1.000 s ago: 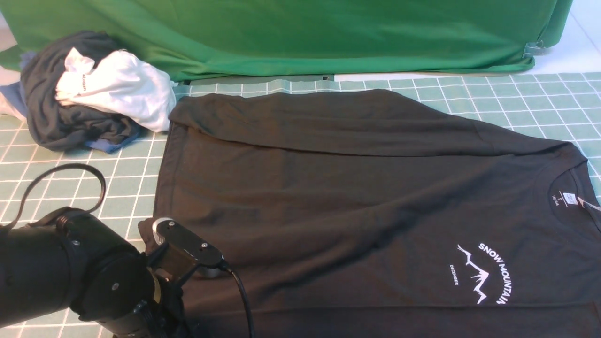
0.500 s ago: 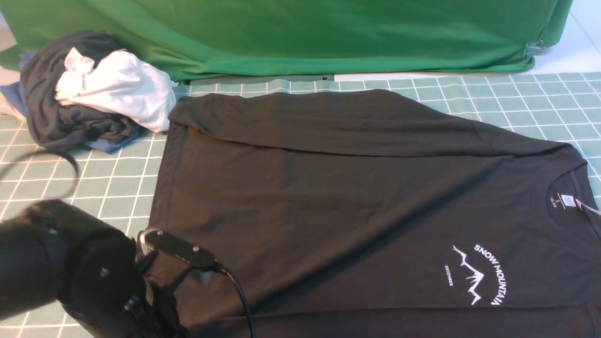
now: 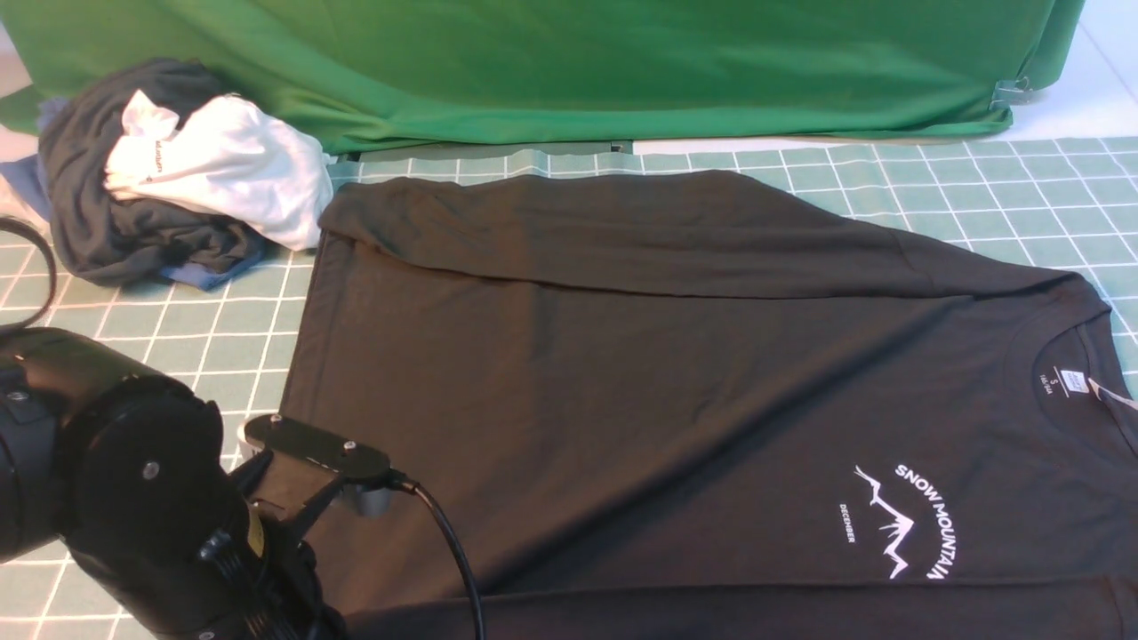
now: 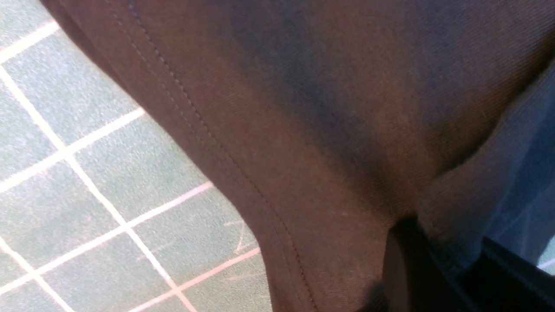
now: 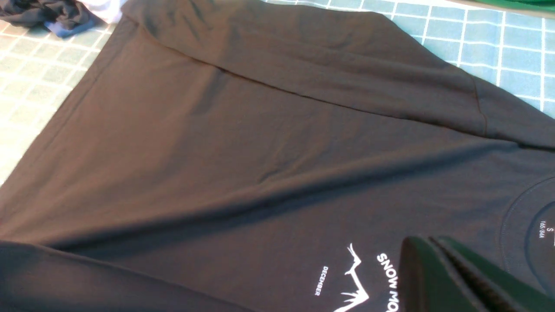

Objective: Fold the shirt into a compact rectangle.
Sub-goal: 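Grasp the left edge of the dark T-shirt lying flat on the table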

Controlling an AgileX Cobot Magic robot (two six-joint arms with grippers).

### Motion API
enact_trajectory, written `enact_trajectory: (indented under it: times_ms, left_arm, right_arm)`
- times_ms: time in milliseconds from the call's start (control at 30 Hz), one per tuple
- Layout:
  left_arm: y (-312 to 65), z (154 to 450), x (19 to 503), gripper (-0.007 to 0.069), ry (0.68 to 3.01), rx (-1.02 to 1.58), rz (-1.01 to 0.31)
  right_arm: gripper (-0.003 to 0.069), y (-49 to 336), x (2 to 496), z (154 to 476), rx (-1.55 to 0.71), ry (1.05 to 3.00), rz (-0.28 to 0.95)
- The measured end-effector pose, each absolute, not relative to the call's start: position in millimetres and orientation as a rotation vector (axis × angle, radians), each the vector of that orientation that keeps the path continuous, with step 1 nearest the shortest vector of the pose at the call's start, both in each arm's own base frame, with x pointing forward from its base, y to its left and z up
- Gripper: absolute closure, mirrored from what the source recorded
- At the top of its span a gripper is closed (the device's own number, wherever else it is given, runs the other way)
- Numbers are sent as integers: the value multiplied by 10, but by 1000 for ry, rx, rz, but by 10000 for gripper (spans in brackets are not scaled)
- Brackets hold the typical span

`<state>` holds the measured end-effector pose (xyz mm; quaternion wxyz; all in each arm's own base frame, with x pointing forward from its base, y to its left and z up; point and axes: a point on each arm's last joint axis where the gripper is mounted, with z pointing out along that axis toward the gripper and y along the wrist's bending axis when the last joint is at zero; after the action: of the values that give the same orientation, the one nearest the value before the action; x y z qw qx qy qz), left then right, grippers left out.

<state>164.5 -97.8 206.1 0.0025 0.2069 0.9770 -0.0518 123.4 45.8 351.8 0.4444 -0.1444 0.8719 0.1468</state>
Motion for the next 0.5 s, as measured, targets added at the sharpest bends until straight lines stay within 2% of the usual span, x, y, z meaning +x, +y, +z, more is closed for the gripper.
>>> enact_trajectory:
  times_ms: [133, 233, 400, 500]
  left_arm:
    - [-966, 2017, 1624, 554, 3064, 663, -162]
    - [-947, 1904, 1571, 519, 3095, 651, -165]
    - [-926, 1780, 1504, 391, 3155, 640, -165]
    - [-935, 1776, 1523, 276, 3131, 631, -174]
  right_arm:
    - [650, 458, 1234, 3518, -358, 2161, 364]
    - [650, 459, 1234, 3518, -358, 2161, 365]
    - [650, 459, 1234, 3518, -358, 2161, 365]
    - [646, 459, 1234, 3518, -358, 2161, 365]
